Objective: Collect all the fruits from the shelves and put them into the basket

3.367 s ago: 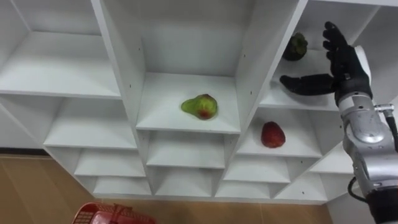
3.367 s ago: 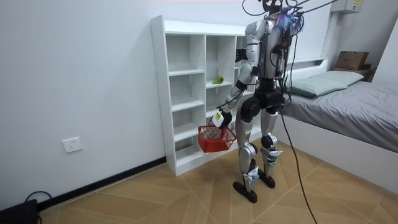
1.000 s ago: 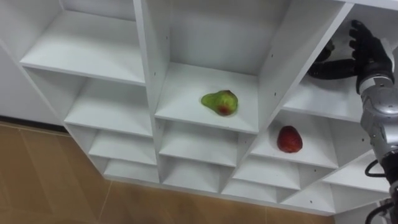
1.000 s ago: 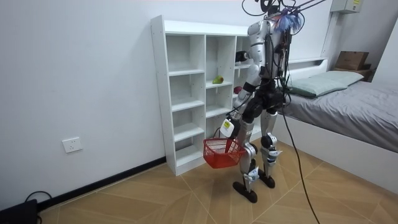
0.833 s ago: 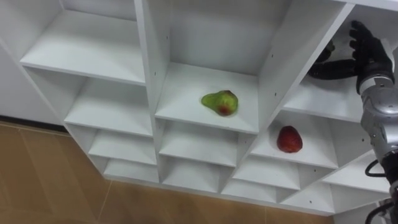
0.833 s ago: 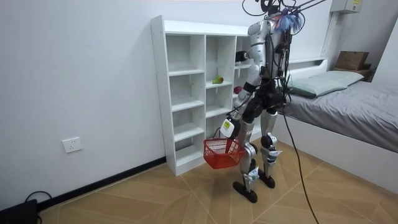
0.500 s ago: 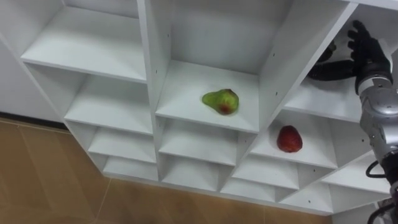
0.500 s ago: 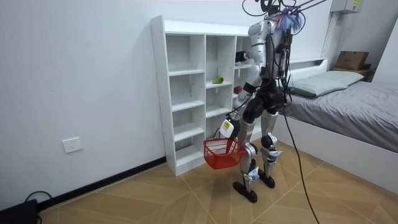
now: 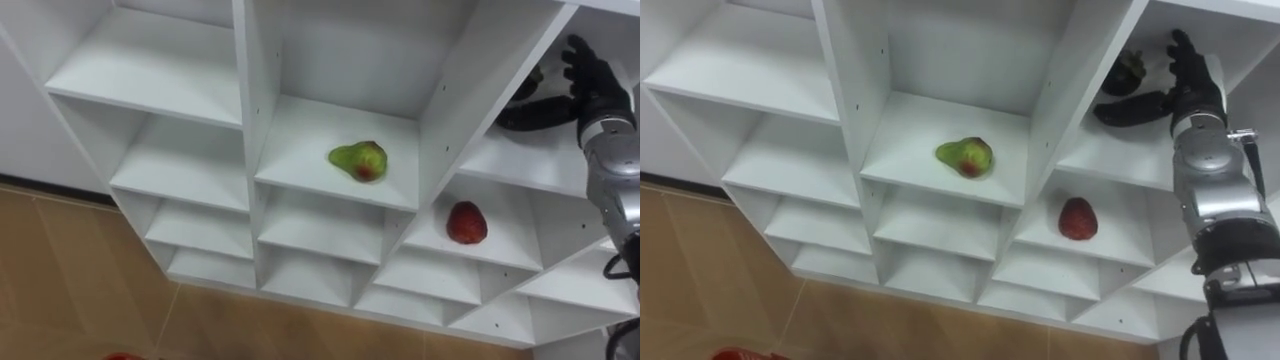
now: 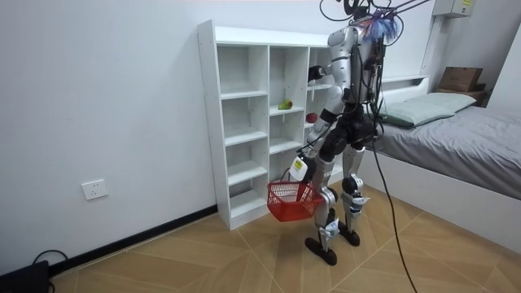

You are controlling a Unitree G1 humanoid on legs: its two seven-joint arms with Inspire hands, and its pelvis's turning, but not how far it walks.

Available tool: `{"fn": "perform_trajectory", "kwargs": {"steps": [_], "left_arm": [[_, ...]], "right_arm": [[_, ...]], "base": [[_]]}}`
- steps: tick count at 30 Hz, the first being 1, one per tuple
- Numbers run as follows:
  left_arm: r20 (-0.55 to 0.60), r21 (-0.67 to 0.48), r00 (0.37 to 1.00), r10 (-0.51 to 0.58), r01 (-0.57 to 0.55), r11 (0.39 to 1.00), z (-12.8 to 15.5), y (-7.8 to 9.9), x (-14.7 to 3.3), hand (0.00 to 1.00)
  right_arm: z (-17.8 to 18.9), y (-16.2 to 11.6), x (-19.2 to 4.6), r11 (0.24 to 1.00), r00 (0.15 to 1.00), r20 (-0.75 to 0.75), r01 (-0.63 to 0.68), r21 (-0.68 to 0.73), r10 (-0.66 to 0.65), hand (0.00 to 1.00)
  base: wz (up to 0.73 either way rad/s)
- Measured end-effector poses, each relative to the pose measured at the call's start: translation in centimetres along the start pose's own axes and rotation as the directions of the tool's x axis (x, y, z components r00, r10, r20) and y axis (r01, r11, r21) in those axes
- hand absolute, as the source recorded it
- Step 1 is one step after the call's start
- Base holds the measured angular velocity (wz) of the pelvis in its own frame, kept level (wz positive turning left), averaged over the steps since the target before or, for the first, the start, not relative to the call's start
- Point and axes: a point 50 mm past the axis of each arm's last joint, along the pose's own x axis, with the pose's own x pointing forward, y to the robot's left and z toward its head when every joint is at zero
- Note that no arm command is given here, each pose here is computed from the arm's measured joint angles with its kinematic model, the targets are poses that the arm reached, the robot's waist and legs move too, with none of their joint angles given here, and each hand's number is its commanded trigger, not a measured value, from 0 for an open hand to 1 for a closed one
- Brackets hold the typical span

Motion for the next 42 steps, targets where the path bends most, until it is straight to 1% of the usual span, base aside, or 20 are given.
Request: {"fn": "perform_trajectory", "kwargs": {"steps": [9,21,22,23,24,26,27,28,33,35,42], "left_arm": [[-0.028,0.011,0.999,-0.019,0.019,1.000,-0.3,-0.2,0.0,1.00],[-0.035,0.011,0.999,-0.037,0.037,0.999,-0.5,-0.4,0.0,1.00],[-0.035,0.011,0.999,-0.037,0.037,0.999,-0.5,-0.4,0.0,1.00],[-0.037,0.010,0.999,-0.037,0.037,0.999,-0.6,-0.4,0.0,1.00],[-0.039,0.011,0.999,-0.036,0.036,0.999,-0.6,-0.4,0.0,1.00],[-0.039,0.011,0.999,-0.036,0.036,0.999,-0.6,-0.4,0.0,1.00],[-0.038,0.011,0.999,-0.035,0.036,0.999,-0.5,-0.4,0.0,1.00],[-0.037,0.011,0.999,-0.035,0.036,0.999,-0.5,-0.3,0.0,1.00],[-0.016,0.031,0.999,-0.041,0.041,0.999,0.3,-0.5,0.2,1.00],[-0.007,0.039,0.999,-0.044,0.044,0.998,0.6,-0.6,0.2,1.00],[0.008,0.052,0.999,-0.051,0.050,0.997,1.2,-0.7,0.3,1.00]], "right_arm": [[0.2,0.0,0.1,1.000,1.000,-0.004,0.014,-0.007,-0.014,0.00],[0.3,0.1,0.1,1.000,1.000,-0.004,0.011,-0.015,-0.011,0.00],[0.3,0.1,0.1,1.000,1.000,-0.003,0.011,-0.015,-0.011,0.07],[0.3,0.1,0.1,1.000,1.000,-0.003,0.011,-0.015,-0.011,0.45],[0.3,0.1,0.1,1.000,1.000,-0.001,0.012,-0.014,-0.012,0.52],[0.4,0.1,0.1,1.000,1.000,0.001,0.019,-0.012,-0.019,0.78],[0.4,0.1,0.1,1.000,1.000,0.001,0.023,-0.010,-0.023,1.00],[0.4,0.0,0.1,0.999,0.999,0.002,0.034,-0.008,-0.034,1.00],[2.3,2.3,0.2,0.995,0.994,0.068,-0.085,-0.056,0.089,1.00],[2.5,1.7,0.3,0.994,0.994,0.072,-0.080,-0.075,0.086,1.00],[2.7,1.7,0.4,0.995,0.994,0.079,-0.063,-0.072,0.069,1.00]], "base": [[0.00],[0.00],[0.00],[0.00],[0.00],[0.00],[0.00],[0.00],[0.08],[0.12],[0.00]]}}
